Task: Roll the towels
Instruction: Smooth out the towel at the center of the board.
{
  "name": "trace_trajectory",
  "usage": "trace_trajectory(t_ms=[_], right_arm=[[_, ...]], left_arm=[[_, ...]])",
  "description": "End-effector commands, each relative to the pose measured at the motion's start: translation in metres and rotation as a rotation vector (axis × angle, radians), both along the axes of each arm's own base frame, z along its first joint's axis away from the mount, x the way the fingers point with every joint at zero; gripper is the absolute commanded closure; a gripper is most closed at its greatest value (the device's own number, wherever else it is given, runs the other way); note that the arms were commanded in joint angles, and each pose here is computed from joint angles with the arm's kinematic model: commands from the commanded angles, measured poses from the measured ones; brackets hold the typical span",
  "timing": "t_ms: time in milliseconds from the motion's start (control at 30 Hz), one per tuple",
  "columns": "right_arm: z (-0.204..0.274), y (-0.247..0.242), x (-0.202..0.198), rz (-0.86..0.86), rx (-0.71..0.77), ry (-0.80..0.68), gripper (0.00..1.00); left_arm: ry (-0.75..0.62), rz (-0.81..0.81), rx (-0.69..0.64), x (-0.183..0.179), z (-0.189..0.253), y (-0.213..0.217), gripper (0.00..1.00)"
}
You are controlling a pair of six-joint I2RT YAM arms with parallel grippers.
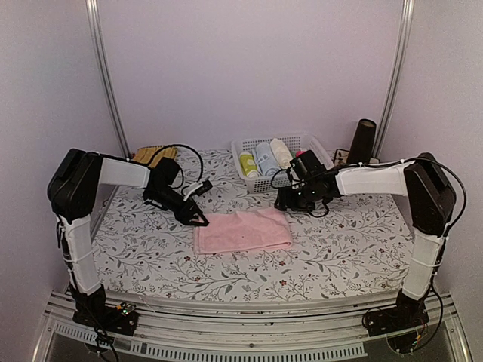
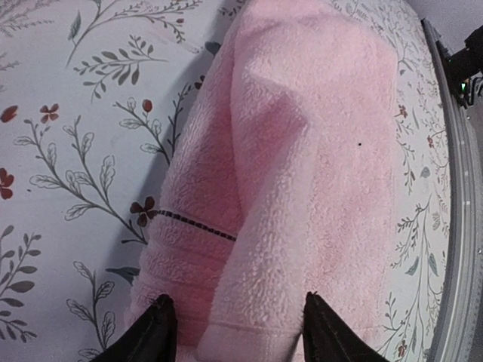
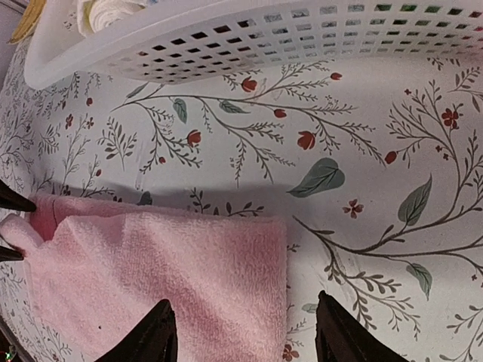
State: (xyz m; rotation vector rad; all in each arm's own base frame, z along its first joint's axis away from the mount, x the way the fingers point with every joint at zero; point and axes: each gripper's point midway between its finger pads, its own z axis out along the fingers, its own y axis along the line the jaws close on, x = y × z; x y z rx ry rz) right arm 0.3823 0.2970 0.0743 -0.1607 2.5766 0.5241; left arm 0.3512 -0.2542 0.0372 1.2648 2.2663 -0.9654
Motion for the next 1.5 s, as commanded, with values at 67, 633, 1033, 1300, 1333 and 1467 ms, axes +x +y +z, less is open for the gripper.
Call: trace_trajectory(t_ms=[67,633,1033,1300,1333,1467], right_arm=[[-0.018,0.007,0.024,-0.044,-0.035,-0.016,0.39],[-0.052,-0.005,0.028,-0.093,-0.126,0.022,0.75],[-0.063,-0.016,0.028,-0.123,-0.186,0.033,0.76],[-0.061,-0.02,0.03,-0.14,-0.208,0.024,0.76],[-0.059,-0.019,0.03,-0.136,-0.2,0.021,0.76],[-0.04,-0.006,0.029,-0.095,-0.142,-0.01,0.72]], left_arm=[[0.048,-0.015,-0.016,-0.005,0.003,-0.006,0.55],[0.188,0.062,0.021,-0.003,-0.008,0.015,0.88],[0.324,0.127,0.082,0.0,-0.035,0.028,0.83],[0.334,0.18,0.049,0.01,-0.024,0.041,0.78],[0.329,0.176,0.039,0.01,-0.02,0.041,0.76],[0.301,0.15,0.002,0.01,-0.004,0.038,0.52]])
